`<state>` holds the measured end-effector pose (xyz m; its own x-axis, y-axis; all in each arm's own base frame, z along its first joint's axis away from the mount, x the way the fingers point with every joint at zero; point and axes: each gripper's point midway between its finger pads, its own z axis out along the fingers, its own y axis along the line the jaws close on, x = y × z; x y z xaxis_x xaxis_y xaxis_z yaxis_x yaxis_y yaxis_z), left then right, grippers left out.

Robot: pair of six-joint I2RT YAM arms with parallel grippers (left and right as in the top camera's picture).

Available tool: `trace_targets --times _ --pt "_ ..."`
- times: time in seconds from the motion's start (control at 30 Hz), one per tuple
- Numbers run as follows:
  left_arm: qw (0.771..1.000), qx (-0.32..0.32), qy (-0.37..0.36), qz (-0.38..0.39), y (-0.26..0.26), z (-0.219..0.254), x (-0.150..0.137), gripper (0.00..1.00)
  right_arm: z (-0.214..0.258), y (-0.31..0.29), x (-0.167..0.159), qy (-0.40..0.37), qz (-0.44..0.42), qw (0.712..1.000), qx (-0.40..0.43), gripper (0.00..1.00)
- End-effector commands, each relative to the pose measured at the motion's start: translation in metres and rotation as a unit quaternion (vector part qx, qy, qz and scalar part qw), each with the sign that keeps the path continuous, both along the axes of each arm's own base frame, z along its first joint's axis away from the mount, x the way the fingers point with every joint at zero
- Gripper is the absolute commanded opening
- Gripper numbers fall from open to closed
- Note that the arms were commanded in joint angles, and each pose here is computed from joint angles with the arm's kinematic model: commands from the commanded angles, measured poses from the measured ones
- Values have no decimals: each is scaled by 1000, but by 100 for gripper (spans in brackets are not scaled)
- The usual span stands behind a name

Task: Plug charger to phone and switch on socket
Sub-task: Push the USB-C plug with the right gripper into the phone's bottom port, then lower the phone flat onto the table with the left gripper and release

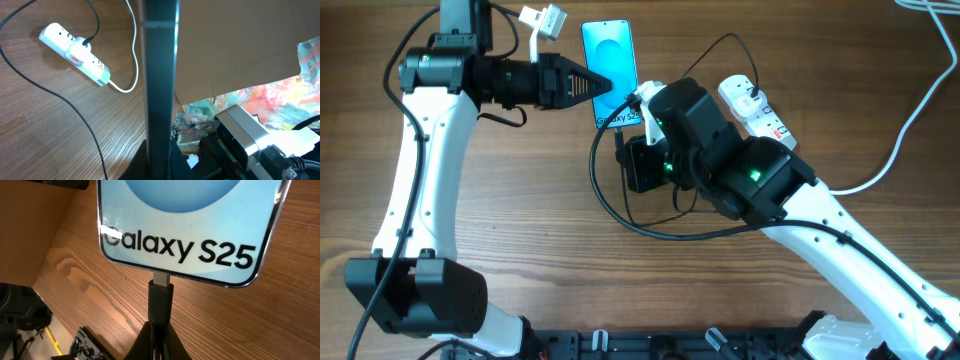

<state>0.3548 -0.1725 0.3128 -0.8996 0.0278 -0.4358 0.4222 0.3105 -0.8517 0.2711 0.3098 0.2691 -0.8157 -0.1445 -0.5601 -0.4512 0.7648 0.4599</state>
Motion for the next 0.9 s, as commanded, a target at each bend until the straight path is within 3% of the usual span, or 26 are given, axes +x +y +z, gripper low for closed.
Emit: trace_targets --times 0.0,0.87 --pt "1000 -10 -20 -9 -2 12 -4 4 3 -2 8 -16 -7 1000 -8 5" --pt "1000 -10 -21 -10 -2 11 -5 4 16 0 24 -56 -13 998 4 4"
